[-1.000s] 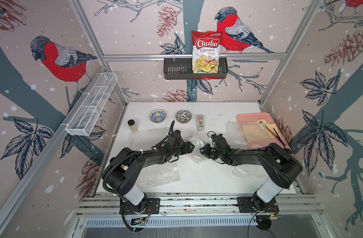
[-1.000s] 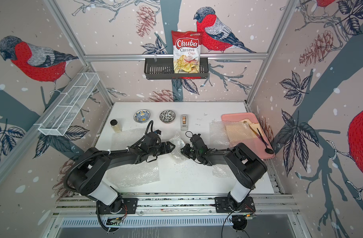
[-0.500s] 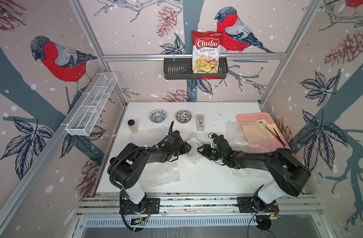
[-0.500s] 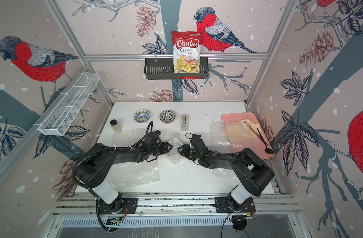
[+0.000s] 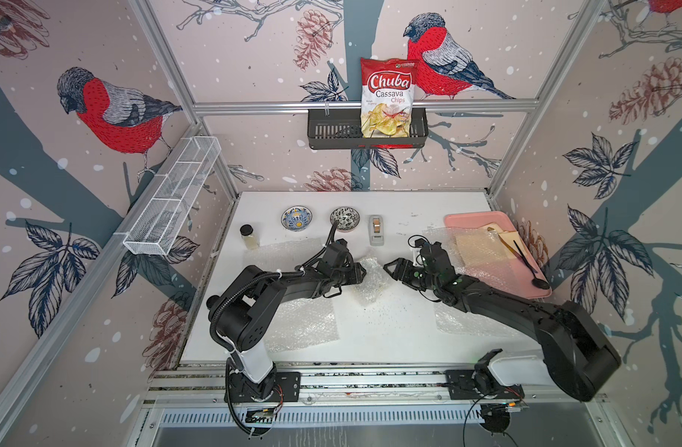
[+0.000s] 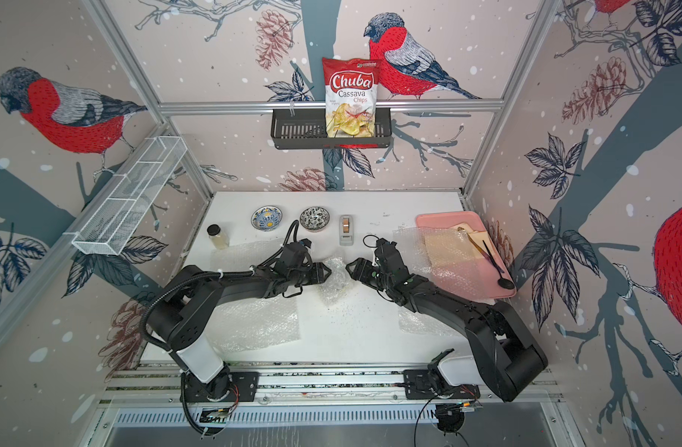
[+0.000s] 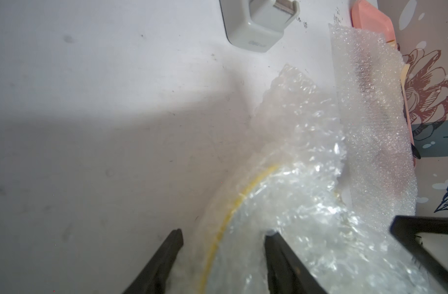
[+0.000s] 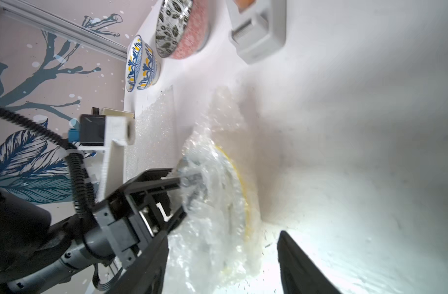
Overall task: Wrap bowls in bubble wrap
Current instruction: Wrap the bowl in bubble wrap.
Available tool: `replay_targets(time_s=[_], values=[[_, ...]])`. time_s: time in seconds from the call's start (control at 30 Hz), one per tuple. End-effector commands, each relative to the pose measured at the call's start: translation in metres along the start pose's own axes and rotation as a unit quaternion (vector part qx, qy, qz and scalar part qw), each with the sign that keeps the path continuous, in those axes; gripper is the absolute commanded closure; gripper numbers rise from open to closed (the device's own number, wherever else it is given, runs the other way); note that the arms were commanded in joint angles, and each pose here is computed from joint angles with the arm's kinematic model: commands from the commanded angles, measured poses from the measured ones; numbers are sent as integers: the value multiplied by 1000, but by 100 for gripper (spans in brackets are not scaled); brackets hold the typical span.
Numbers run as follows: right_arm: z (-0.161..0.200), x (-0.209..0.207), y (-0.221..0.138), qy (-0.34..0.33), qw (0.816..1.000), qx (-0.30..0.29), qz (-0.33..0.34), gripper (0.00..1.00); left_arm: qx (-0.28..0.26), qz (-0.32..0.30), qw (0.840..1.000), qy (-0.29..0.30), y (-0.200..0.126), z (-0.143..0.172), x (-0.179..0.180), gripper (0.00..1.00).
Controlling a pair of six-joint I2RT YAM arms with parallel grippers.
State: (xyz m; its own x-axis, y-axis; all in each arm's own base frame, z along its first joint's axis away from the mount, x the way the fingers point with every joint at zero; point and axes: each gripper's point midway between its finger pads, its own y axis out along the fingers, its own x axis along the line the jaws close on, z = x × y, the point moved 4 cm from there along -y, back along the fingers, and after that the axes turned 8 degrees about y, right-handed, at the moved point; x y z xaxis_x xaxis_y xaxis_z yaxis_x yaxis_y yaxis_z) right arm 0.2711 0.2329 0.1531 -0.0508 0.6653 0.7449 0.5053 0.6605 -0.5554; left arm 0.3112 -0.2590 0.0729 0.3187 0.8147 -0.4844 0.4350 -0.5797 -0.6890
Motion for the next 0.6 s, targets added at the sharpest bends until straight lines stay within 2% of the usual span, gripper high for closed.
replay_targets(time_s=[0.0,0.1,0.2,0.3,0.57], values=[[-7,12,-6,-94,996,2,12,34,6,-15,1000,13,4,1,1,43],[-4,37,-4,-150,988,25,-19,41,8,-17,1000,15,5,0,0,43],[6,45,4,-168,983,57,-37,62,10,-25,999,18,6,-1,2,42],[17,42,14,-164,981,89,-49,76,10,-29,999,19,6,-1,3,41],[42,5,55,-131,978,163,2,79,9,-28,999,18,6,-3,1,37]])
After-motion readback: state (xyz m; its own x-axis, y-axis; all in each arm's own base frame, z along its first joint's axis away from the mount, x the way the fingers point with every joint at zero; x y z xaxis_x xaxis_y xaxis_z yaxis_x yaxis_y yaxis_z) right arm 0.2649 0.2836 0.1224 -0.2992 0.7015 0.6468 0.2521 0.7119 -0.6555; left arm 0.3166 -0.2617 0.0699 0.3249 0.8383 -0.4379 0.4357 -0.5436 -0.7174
